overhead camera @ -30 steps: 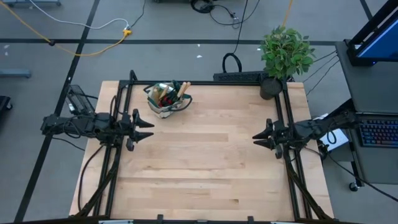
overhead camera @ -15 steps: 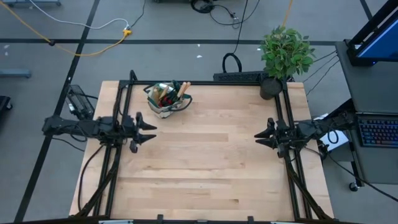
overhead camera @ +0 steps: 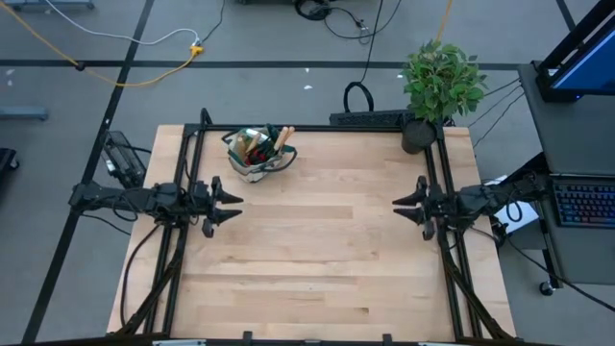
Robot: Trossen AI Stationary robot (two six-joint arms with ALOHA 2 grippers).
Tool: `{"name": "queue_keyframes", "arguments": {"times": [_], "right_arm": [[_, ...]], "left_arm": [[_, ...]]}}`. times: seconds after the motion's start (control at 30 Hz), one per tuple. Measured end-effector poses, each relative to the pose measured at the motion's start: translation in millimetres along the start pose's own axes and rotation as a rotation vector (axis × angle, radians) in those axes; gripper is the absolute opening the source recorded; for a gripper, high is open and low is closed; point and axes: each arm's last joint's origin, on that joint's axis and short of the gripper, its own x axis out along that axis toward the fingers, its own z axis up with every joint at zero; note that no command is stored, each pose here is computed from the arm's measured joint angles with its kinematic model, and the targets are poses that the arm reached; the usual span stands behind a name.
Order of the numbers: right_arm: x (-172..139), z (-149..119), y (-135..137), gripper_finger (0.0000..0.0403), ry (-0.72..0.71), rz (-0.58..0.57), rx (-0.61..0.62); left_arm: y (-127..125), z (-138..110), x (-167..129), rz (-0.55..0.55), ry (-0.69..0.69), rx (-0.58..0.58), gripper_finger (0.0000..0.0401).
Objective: Pick & Place Garden tools in Gardening bag
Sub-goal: Return to Home Position
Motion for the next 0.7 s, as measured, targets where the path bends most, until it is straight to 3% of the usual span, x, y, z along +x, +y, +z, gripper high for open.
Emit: {"name": "queue_keyframes", "arguments": {"times": [0.3,0.5,0.7], "right_arm": [[1,-10,-3,0.0105,0.062,-0.049,0.02],[8,-34,-8,0.0105,0.121,-0.073,0.077],[15,-50,-10,0.0105,0.111,-0.071,0.112]], "left_arm": [[1,-1,0,0.037,0.002,0.0,0.0184],[4,0,0,0.125,-0.016,0.006,0.0184],[4,0,0,0.133,-0.016,0.004,0.0184]]}}
